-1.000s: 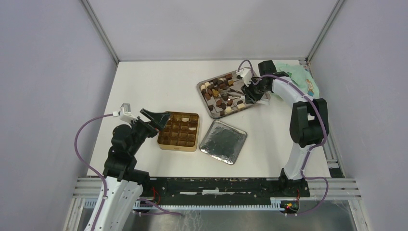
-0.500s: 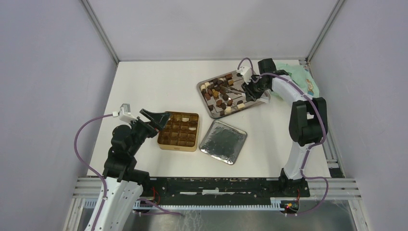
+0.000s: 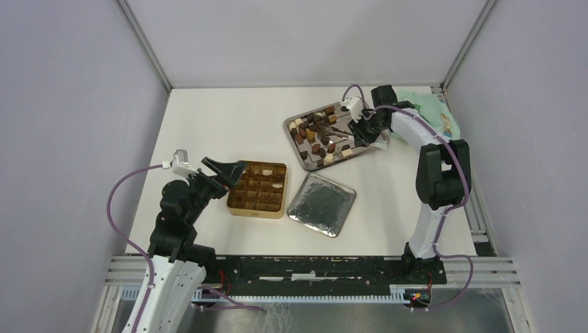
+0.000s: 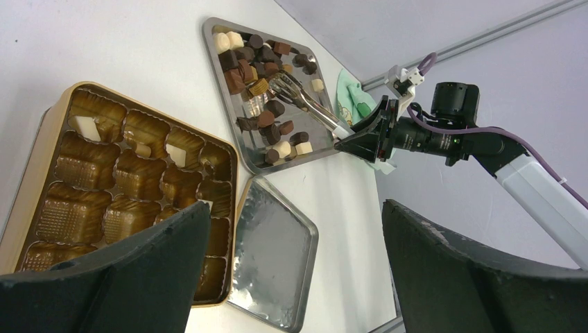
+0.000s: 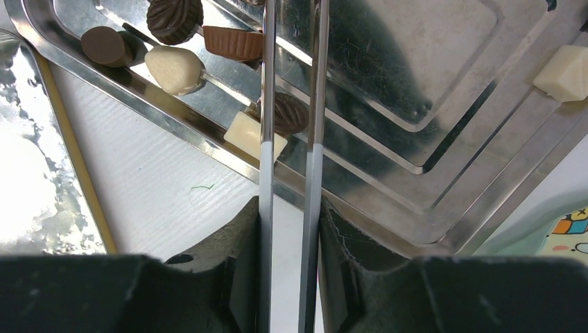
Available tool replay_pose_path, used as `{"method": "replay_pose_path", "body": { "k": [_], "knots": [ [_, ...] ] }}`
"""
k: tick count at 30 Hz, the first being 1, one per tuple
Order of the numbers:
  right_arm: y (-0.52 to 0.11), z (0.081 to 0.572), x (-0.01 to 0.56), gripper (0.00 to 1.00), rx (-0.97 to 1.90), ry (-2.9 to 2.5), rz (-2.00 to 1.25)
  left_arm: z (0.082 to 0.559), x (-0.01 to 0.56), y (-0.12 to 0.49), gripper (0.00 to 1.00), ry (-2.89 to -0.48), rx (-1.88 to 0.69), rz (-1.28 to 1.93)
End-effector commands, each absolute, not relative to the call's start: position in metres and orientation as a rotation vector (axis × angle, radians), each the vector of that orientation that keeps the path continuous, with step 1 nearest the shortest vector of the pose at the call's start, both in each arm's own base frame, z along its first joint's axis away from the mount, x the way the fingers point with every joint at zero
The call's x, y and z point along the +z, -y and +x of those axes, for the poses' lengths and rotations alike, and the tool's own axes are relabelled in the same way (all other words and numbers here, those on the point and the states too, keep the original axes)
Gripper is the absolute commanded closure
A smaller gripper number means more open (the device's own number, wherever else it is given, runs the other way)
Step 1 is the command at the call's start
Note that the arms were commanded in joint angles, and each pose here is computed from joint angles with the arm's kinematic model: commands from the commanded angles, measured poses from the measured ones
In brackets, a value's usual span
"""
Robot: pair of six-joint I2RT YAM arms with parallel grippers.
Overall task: Pack the chocolate
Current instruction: Pick up the fake chocolate from the plate.
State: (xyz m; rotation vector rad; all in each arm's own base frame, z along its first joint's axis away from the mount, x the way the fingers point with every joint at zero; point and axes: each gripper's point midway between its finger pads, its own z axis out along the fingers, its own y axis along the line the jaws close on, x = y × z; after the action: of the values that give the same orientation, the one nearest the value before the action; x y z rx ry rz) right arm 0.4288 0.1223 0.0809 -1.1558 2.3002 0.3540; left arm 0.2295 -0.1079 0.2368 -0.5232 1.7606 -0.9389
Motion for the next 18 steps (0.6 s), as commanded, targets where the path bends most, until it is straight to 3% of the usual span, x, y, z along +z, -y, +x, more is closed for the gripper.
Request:
{"method": "replay_pose_path", "body": {
  "k": [1,18],
  "knots": [
    [-0.124,0.446,0.108,0.99,0.31,-2.219,-1.139,0.23,0.246,0.109,0.02,-1.727,-0.97,-0.546],
    [-0.097,0.445,0.134,1.0,0.385,-2.147,-1.03,0.232,0.246,0.109,0.02,-1.732,-0.97,-0.548]
  ]
}}
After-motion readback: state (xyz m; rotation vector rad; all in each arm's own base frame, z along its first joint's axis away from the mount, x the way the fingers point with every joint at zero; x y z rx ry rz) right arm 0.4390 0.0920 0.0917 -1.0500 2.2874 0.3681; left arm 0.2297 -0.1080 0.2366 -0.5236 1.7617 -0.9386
